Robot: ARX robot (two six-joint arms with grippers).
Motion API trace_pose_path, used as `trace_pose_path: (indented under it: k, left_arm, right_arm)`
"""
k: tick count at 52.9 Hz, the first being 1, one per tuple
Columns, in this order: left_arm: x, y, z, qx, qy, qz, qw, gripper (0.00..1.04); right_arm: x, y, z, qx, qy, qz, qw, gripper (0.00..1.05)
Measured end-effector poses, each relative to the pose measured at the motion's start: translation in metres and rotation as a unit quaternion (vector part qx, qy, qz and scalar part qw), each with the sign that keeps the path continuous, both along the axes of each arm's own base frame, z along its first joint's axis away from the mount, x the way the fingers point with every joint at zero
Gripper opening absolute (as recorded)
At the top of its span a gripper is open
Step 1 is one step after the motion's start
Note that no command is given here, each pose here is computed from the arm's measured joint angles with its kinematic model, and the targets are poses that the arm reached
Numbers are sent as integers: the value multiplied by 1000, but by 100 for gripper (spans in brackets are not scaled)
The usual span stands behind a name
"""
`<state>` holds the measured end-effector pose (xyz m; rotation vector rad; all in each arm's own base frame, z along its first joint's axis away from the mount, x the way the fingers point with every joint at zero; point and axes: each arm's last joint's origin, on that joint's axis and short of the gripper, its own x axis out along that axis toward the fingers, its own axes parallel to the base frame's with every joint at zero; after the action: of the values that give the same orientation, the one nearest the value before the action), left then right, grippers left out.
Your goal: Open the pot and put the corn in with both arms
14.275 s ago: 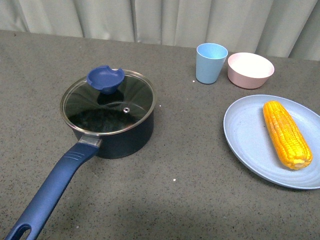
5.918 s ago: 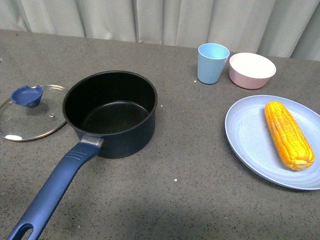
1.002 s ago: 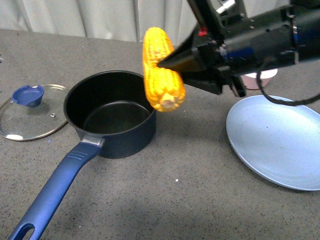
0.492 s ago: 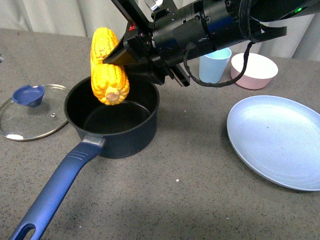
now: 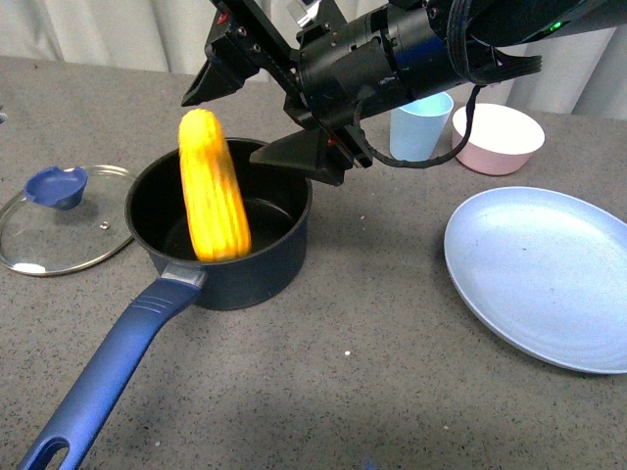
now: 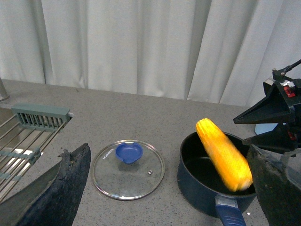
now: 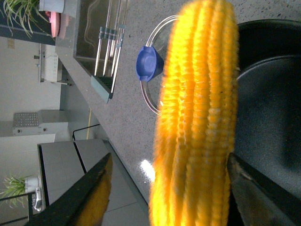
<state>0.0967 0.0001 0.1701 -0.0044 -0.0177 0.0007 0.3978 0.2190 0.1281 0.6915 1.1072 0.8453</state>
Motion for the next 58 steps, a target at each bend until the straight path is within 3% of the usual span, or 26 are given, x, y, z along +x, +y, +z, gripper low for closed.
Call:
trace_pose_path:
  k: [6,15,26,36,44,52,58]
  left_arm:
    - [0,0,0,0,0,0,1000,98]
    - [0,0,0,0,0,0,1000,98]
    - [0,0,0,0,0,0,1000,98]
    - [0,0,0,0,0,0,1000,98]
    - [0,0,0,0,0,0,1000,98]
    - [0,0,0,0,0,0,1000,98]
    - [0,0,0,0,0,0,1000,98]
  right_arm:
    - [-3,-7,-2,-7,-1,-14,1000,98]
    - [-14,-26,7,-52,-52,-70,995,96]
    - [-39,-62,31,-145,-166,-159,962,96]
    - [-69,-96,36,-266,-266,-232,897,96]
    - [-97,-127,40,-347,-328,-312,822,96]
    - [-131,-159,45,-412,-360,-408,730,96]
    - [-166,-185,41,-435,-339,-467,691,96]
